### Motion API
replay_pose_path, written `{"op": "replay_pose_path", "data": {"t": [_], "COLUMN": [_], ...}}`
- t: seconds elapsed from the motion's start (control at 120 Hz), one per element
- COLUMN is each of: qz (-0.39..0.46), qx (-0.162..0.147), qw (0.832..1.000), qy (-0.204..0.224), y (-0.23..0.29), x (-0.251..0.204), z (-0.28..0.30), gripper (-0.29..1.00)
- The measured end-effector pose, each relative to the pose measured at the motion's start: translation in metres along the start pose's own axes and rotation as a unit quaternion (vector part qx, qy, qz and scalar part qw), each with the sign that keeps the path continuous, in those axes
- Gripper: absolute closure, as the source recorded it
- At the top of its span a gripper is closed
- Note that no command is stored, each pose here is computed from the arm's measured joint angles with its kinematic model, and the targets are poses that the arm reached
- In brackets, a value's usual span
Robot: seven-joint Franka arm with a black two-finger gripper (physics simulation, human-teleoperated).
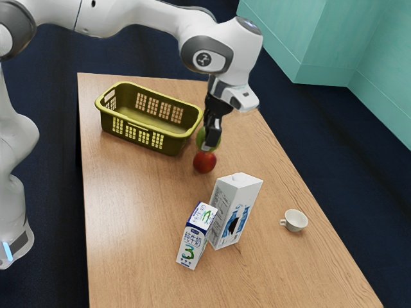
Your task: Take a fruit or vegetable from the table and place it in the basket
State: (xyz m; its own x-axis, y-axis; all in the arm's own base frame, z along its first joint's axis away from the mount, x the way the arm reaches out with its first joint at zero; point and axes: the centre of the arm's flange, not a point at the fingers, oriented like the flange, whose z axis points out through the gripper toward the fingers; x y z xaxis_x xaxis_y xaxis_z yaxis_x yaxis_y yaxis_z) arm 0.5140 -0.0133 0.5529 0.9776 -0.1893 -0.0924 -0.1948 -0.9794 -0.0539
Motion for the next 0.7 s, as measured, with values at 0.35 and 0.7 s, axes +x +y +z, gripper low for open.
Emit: {"op": "replay_pose_path", "data": {"t": [0.35,0.7], "qz": [-0.046,-0.067], "qx": [-0.013,-0.027], "qw": [0.997,0.995], "qy": [-0.054,-0.074], "y": [-0.058,-0.093], "x": [-0.049,-0.103], "z": [-0.028,-0.029], "gripper": [0.34,0.34]}}
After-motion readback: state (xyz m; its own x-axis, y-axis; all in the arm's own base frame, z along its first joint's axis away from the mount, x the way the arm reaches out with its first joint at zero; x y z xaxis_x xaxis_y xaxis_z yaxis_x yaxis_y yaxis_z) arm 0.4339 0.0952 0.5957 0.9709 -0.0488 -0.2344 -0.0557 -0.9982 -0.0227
